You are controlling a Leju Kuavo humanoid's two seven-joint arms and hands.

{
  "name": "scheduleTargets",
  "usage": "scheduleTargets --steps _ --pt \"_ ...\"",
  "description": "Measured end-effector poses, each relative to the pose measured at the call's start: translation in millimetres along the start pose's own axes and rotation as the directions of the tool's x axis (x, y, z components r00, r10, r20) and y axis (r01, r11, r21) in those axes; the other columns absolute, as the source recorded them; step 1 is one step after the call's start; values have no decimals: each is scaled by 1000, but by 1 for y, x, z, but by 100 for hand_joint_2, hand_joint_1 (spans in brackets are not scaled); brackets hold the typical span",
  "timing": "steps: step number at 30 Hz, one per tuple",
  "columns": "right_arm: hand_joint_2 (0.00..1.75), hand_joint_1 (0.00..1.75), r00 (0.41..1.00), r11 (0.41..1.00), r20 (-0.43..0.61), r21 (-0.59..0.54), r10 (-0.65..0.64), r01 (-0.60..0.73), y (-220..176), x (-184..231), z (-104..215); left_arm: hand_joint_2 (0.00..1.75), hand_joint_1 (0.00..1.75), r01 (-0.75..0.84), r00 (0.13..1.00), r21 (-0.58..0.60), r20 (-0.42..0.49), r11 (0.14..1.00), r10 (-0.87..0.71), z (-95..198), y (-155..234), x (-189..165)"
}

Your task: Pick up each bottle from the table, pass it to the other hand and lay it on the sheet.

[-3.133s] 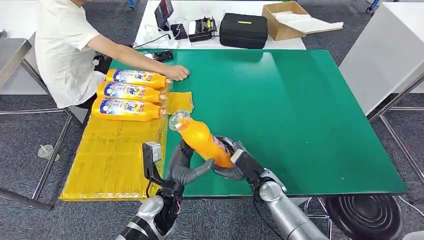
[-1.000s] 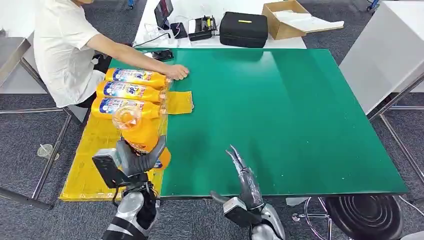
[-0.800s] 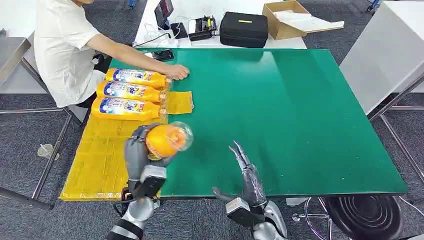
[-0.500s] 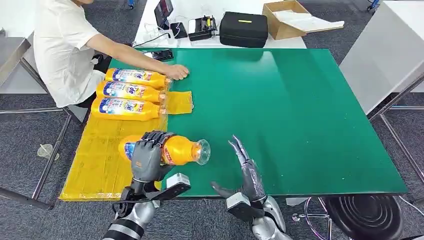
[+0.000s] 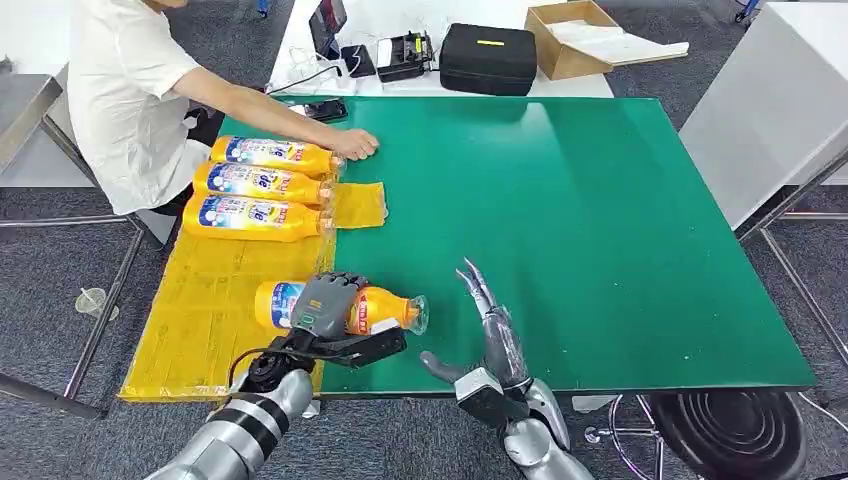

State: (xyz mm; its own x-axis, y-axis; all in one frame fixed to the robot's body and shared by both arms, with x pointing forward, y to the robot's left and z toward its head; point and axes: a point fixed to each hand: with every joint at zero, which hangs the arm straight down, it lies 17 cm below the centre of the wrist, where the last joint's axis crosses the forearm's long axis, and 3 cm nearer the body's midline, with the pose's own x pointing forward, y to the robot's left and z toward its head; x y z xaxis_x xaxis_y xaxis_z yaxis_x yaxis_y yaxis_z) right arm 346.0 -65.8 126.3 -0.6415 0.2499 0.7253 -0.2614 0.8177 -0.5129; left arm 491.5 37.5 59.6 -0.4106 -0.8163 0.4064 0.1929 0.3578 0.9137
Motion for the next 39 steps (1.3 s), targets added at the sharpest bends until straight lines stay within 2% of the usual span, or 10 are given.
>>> scheduleTargets --steps 3,4,5,6,7,8,9,14,21,39 --pt "175 0 1000 1000 -2 4 -6 6 1 -1 0 175 133 -13 1000 -23 -14 1000 12 -5 2 -6" --pt "175 0 1000 1000 -3 4 -8 8 1 -1 0 175 141 -13 1000 -27 -17 1000 13 -6 2 -7" --pt "175 0 1000 1000 -4 3 -8 8 1 -1 0 175 136 -11 1000 -31 -20 999 11 -6 2 -9" --pt "175 0 1000 1000 -4 3 -8 8 1 -1 0 175 91 -10 1000 -29 -19 1000 9 -7 4 -9" --pt "175 0 1000 1000 -5 2 -10 10 1 -2 0 175 35 -10 1000 -35 -27 999 9 -7 2 -12" --pt "175 0 1000 1000 -7 0 -13 13 0 -2 0 175 5 -14 999 -36 -35 999 13 -7 3 -14" --pt "175 0 1000 1000 -8 -2 -13 13 0 -2 0 175 0 -15 999 -37 -46 999 13 -8 3 -17" --pt "175 0 1000 1000 -18 -23 -9 8 -5 -6 1 175 0 -40 994 -140 -104 989 25 -4 -13 -31" --pt "175 0 998 998 -42 -61 -35 33 -15 -13 2 175 0 -82 992 -253 -113 964 55 -3 -23 -35" --pt "175 0 997 995 -72 -96 -42 35 -22 -22 6 175 0 -91 993 -291 -97 952 66 -2 -23 -39"
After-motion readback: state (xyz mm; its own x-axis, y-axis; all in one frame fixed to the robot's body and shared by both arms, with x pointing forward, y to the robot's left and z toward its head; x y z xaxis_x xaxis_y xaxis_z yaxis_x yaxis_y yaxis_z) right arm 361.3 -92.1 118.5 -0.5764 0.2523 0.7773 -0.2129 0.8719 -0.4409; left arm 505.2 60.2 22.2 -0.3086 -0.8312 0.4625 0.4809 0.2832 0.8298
